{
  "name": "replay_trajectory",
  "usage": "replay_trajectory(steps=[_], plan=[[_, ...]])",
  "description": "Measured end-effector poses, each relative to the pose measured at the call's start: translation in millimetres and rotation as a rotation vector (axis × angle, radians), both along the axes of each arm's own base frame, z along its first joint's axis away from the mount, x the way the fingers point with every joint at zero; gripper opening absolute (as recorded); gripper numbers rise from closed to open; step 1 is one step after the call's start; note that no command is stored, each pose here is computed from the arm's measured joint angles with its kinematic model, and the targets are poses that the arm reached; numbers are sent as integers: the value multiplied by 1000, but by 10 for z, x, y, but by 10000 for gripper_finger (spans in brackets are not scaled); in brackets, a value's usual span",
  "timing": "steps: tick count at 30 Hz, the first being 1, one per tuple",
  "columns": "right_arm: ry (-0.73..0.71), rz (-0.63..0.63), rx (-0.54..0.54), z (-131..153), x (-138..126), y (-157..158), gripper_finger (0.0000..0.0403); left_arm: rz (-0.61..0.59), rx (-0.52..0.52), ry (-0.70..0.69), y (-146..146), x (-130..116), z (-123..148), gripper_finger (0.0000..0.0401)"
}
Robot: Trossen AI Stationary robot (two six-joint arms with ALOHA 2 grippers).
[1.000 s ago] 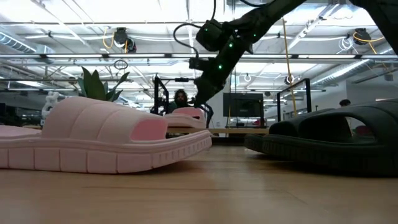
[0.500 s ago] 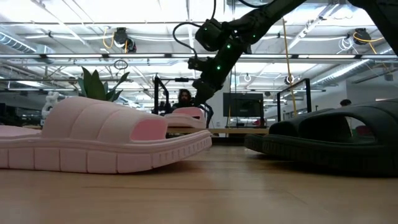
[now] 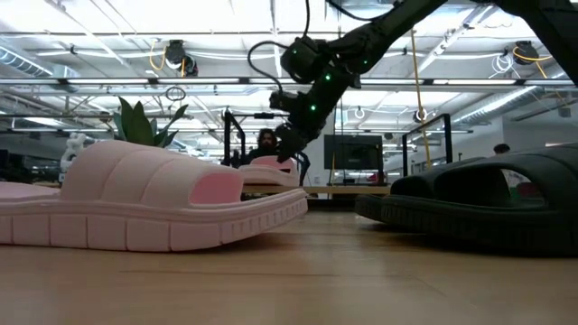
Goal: Pick and place slides into the shelf
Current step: Put the top pink slide on the shelf
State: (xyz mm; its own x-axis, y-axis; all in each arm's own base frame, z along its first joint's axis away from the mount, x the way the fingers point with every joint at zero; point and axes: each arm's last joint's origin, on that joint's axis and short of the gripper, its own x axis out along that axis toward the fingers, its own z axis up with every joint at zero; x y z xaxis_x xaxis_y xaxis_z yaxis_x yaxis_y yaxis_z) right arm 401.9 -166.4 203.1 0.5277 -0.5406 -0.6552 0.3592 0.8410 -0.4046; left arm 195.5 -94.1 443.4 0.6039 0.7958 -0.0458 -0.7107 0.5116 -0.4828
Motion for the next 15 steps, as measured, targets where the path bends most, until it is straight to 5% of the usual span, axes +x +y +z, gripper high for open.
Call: replay_trajectory(steps=[15], plan=[[7, -28, -60, -22, 13, -63, 179, 0, 7, 9, 1, -2, -3, 347]])
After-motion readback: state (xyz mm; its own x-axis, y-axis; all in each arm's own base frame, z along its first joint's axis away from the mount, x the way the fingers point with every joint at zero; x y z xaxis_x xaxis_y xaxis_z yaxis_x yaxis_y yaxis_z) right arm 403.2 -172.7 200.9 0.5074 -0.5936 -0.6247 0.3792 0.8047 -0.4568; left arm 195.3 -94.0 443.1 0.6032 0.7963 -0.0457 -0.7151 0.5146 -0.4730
